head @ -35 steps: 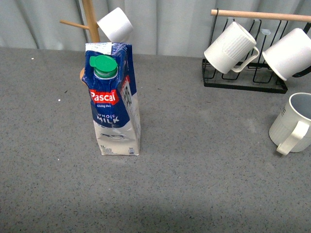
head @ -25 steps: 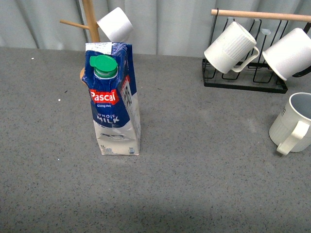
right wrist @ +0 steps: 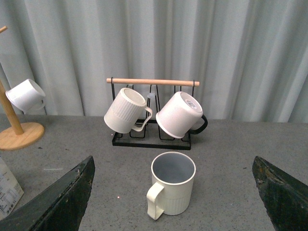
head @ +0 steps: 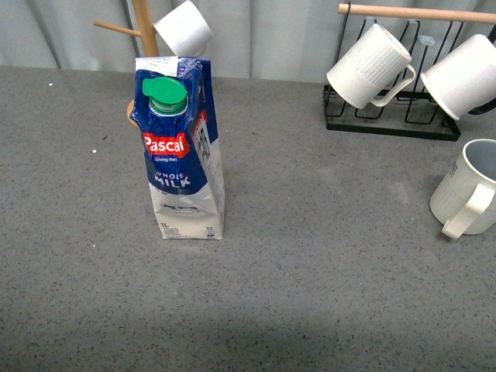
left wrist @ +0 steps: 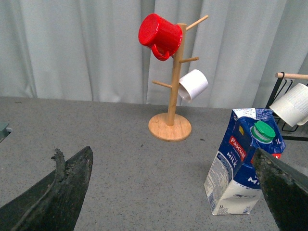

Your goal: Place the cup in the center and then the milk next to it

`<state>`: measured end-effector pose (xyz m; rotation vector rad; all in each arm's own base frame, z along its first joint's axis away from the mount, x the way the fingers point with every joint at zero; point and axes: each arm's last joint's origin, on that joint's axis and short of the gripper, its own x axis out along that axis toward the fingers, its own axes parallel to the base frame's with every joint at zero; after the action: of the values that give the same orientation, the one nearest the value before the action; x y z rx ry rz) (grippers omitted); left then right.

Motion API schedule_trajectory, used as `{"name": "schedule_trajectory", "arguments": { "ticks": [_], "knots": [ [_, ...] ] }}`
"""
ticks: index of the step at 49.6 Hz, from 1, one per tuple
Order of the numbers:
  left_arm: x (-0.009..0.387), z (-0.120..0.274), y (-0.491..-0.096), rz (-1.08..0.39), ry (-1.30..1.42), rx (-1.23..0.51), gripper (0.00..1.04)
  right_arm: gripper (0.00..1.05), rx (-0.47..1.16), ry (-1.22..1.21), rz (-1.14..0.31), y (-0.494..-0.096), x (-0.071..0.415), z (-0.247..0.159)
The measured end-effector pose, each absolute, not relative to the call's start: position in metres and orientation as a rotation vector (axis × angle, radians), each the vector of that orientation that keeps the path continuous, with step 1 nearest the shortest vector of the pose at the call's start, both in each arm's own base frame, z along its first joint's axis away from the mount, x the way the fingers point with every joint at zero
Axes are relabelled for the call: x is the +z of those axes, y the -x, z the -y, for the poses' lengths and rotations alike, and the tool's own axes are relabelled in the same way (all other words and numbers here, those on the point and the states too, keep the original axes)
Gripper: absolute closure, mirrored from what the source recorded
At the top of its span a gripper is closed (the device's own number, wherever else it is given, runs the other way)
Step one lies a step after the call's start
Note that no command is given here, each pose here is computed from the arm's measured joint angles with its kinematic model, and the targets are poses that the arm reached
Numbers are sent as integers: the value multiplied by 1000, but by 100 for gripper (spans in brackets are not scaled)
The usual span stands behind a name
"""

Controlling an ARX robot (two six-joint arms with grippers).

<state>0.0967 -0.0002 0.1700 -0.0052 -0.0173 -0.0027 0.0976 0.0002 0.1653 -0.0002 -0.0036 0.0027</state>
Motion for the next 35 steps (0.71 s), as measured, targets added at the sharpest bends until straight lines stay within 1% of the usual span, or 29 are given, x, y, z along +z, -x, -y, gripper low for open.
{"name": "schedule_trajectory", "arguments": {
  "ticks": [13, 14, 18, 21, 27, 35],
  "knots": [
    [170, 0, -97, 17, 5, -3, 6, 9, 2, 1, 4, -98, 165, 0],
    [170, 0, -97, 17, 5, -3, 6, 9, -24, 17, -2, -98, 165, 0],
    [170, 0, -97, 17, 5, -2, 6, 9, -247, 144, -54, -102, 164, 1],
    [170, 0, -97, 17, 5, -2, 6, 9, -337, 191, -100, -106, 162, 4],
    [170, 0, -97, 17, 5, -3, 6, 9, -368, 200, -175, -123, 166, 14],
    [170, 0, -97, 17, 5, -2, 6, 9, -356, 166, -287, -162, 171, 28]
  ]
}}
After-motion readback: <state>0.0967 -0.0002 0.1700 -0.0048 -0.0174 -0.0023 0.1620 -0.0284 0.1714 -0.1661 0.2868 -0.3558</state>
